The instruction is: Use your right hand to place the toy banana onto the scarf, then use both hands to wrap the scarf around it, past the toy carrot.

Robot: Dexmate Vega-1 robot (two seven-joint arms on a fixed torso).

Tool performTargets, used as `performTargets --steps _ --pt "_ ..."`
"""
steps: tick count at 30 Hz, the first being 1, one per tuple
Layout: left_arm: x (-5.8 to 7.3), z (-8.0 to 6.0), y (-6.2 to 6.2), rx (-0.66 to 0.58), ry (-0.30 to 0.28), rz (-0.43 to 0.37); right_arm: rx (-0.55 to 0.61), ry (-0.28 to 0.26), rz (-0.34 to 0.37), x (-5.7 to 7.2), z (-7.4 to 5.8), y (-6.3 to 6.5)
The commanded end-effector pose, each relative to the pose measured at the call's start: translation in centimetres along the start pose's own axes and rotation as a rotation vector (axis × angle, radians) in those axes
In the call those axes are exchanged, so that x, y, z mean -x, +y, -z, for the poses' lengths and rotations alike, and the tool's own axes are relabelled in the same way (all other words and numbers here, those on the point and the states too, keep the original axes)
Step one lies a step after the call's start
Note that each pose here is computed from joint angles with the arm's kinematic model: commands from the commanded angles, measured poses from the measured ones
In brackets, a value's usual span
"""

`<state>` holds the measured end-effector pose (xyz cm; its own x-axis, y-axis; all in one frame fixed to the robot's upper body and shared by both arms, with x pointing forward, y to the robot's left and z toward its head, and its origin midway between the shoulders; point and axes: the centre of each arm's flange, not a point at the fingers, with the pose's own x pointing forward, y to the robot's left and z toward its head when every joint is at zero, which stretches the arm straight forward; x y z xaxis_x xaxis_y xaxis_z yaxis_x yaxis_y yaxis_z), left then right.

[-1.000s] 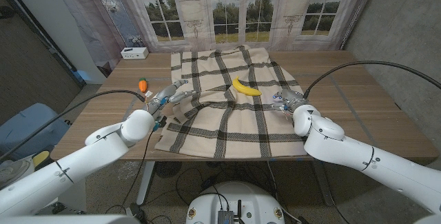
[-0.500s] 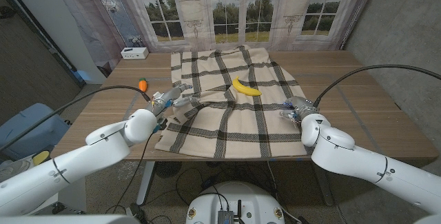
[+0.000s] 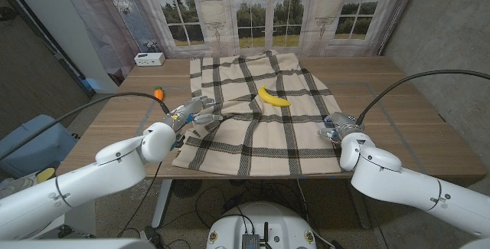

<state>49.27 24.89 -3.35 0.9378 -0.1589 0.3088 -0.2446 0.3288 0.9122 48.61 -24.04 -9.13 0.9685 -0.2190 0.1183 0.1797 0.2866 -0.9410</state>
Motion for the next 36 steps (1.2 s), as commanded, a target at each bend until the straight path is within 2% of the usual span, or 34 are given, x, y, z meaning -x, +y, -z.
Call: performTargets --steps 1,14,18,21,25,32,36 --pt "1.3 -1.0 0.0 -0.122 0.022 0.006 0.003 0.068 0.004 1.7 1.6 0.8" --pt "2.3 -1.3 -0.2 -0.165 0.034 0.003 0.021 0.231 -0.032 3.8 3.3 1.5" --pt "2.4 -1.3 -0.3 -0.163 0.031 0.006 0.046 0.277 -0.037 3.8 3.4 1.5" --pt "2.3 -1.2 -0.3 -0.163 0.03 0.01 0.066 0.289 -0.027 3.5 3.2 1.8" --pt "2.4 -1.1 -0.2 -0.16 0.035 0.011 0.075 0.267 0.027 3.1 3.2 2.5" --pt "2.4 -1.0 -0.1 -0.156 0.049 0.016 0.097 0.149 0.137 2.1 3.0 3.7" --pt "2.5 -0.9 -0.2 -0.151 0.056 0.017 0.102 0.078 0.213 1.6 2.7 4.0"
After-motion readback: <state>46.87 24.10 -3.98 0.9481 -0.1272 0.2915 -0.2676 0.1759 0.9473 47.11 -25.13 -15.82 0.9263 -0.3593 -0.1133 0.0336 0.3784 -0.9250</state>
